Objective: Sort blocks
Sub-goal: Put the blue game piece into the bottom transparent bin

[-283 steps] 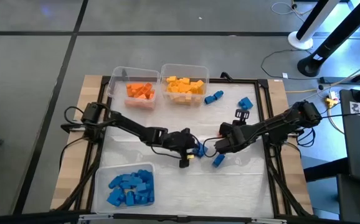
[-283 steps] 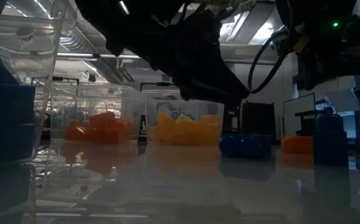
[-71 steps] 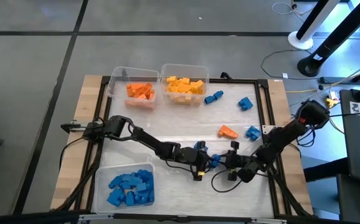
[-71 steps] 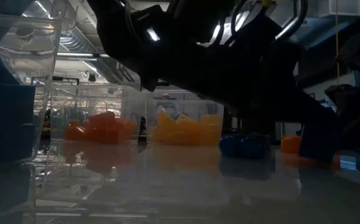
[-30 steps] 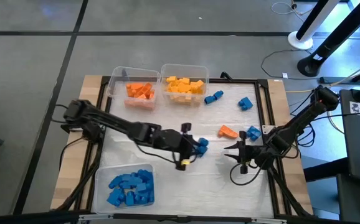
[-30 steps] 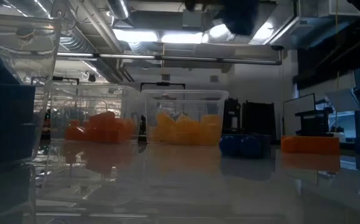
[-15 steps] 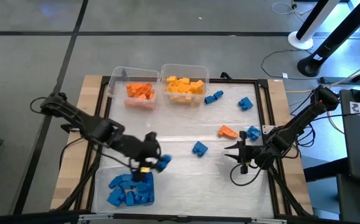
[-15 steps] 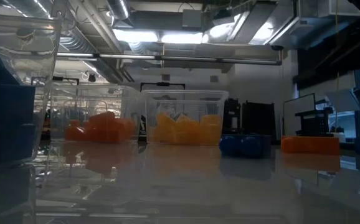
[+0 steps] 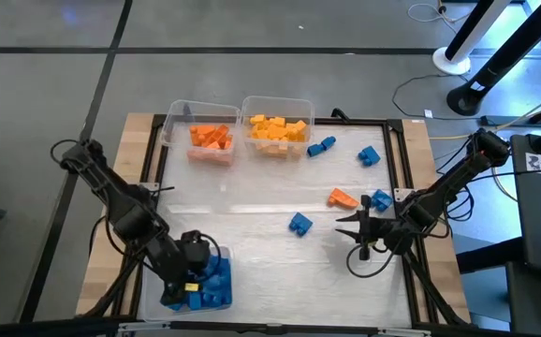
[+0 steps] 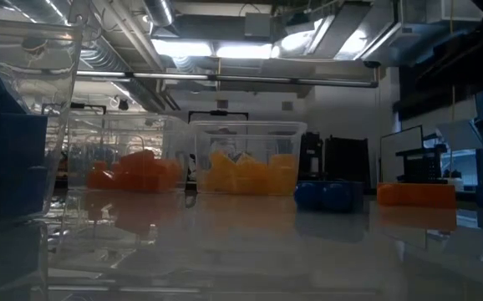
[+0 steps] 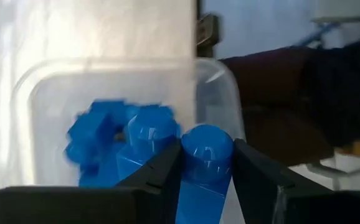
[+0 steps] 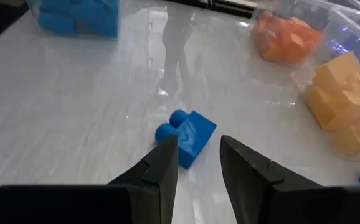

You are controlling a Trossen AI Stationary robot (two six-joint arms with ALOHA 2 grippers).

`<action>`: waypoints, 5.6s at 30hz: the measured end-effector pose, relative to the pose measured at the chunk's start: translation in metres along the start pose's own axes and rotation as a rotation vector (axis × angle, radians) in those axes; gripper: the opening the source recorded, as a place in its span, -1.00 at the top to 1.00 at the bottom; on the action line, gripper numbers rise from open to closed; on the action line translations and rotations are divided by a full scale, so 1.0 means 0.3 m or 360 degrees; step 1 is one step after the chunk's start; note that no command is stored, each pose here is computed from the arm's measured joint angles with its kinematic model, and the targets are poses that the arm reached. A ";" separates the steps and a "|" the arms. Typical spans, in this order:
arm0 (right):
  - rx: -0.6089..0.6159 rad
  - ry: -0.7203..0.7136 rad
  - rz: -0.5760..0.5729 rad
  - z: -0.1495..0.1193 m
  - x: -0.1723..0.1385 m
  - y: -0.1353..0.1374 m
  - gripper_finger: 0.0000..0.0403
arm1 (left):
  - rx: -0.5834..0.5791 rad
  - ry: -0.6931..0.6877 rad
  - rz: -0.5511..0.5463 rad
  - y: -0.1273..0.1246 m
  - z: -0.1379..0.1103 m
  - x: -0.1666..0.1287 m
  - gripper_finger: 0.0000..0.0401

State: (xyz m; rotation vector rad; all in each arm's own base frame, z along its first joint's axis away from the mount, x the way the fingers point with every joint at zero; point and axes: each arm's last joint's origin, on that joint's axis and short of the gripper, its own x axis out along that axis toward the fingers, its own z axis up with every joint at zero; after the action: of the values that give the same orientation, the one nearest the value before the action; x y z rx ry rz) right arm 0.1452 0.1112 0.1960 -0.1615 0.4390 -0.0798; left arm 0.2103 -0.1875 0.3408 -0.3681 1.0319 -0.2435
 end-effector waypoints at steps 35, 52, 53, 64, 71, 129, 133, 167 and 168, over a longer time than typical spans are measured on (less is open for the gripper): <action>0.0654 0.0241 0.0032 0.015 0.172 -0.267 0.41 | -0.0034 -0.0162 0.0297 0.032 -0.056 -0.098 -0.04; 0.0924 0.0493 0.0395 -0.089 0.366 -0.352 0.41 | 0.0074 -0.0184 0.0354 0.033 -0.069 -0.109 -0.04; 0.0931 0.0520 0.0403 -0.100 0.374 -0.352 0.41 | 0.0074 -0.0184 0.0354 0.033 -0.069 -0.109 -0.04; 0.0986 0.0509 0.0584 -0.131 0.439 -0.334 0.41 | 0.0078 -0.0192 0.0361 0.034 -0.068 -0.109 -0.04; 0.1042 0.0550 0.0641 -0.139 0.440 -0.329 0.41 | 0.0078 -0.0192 0.0361 0.034 -0.068 -0.109 -0.04; 0.0964 0.0456 0.0767 -0.111 0.486 -0.170 0.98 | 0.0122 -0.0195 0.0372 0.034 -0.068 -0.108 -0.04; 0.0964 0.0458 0.0769 -0.112 0.486 -0.170 0.97 | 0.0124 -0.0218 0.0391 0.034 -0.067 -0.109 -0.04; 0.0952 0.0465 0.0785 -0.114 0.485 -0.171 0.92 | 0.0753 -0.0347 0.0576 0.256 0.301 0.579 -0.04; 0.0953 0.0465 0.0786 -0.114 0.485 -0.171 0.92 | 0.0748 -0.0329 0.0583 0.271 0.302 0.604 -0.04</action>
State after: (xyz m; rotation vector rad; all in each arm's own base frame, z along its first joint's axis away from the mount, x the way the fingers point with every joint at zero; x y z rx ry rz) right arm 0.2597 0.0398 0.1137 0.5547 0.7153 0.2542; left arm 0.3805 -0.1631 0.2065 0.2182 0.7902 -0.1083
